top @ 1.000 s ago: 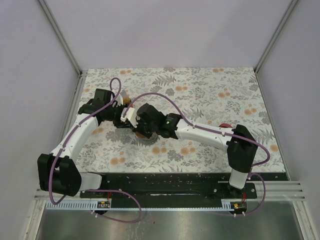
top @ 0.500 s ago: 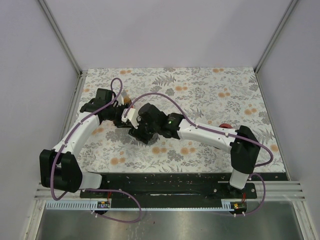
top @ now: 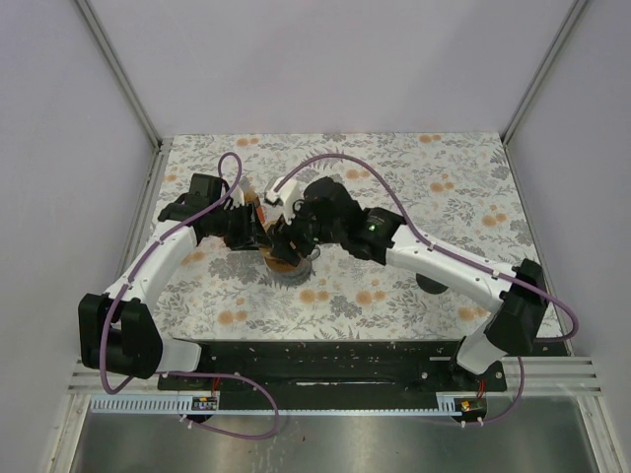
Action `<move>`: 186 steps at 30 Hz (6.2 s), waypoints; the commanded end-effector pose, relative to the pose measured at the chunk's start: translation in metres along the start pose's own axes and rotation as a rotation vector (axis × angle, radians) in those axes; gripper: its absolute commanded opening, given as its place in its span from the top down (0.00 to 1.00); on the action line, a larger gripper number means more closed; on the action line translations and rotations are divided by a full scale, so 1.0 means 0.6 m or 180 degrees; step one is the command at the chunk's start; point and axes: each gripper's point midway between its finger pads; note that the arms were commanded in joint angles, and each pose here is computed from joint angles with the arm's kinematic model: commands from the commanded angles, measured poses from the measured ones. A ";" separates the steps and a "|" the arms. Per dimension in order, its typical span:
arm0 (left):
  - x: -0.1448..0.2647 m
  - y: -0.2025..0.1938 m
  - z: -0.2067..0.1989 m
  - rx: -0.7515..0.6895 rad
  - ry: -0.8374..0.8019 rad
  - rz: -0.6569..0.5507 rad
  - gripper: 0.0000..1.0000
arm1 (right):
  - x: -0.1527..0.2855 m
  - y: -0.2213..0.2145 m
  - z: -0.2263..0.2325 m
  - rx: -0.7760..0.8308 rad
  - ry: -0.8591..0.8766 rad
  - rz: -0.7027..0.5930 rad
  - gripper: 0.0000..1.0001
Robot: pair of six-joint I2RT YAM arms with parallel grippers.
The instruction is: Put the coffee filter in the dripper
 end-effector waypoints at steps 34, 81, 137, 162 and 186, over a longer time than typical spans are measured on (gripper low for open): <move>-0.051 -0.020 0.051 -0.0202 0.0333 0.0115 0.58 | -0.082 -0.166 -0.184 -0.1301 -0.1395 0.0730 0.31; -0.040 0.032 0.033 -0.0671 0.0574 -0.0234 0.47 | -0.097 -0.209 -0.211 -0.1152 -0.1870 0.1215 0.38; 0.017 0.073 -0.004 -0.0866 0.0463 -0.0512 0.43 | -0.013 -0.042 -0.182 -0.1109 -0.1444 0.0474 0.27; 0.023 0.079 -0.016 -0.0904 0.0392 -0.0550 0.35 | 0.048 0.034 -0.170 -0.0676 -0.1364 0.0142 0.27; 0.071 0.103 0.011 -0.0530 0.0374 -0.0772 0.27 | -0.064 -0.044 -0.113 -0.0672 -0.0626 0.0824 1.00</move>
Point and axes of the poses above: each gripper's point midway between its finger pads, its own x axis back along the fingers, its own z axis along the line the jaws close on, y = z × x, and after that the axes turned 7 degrees about -x, right-handed
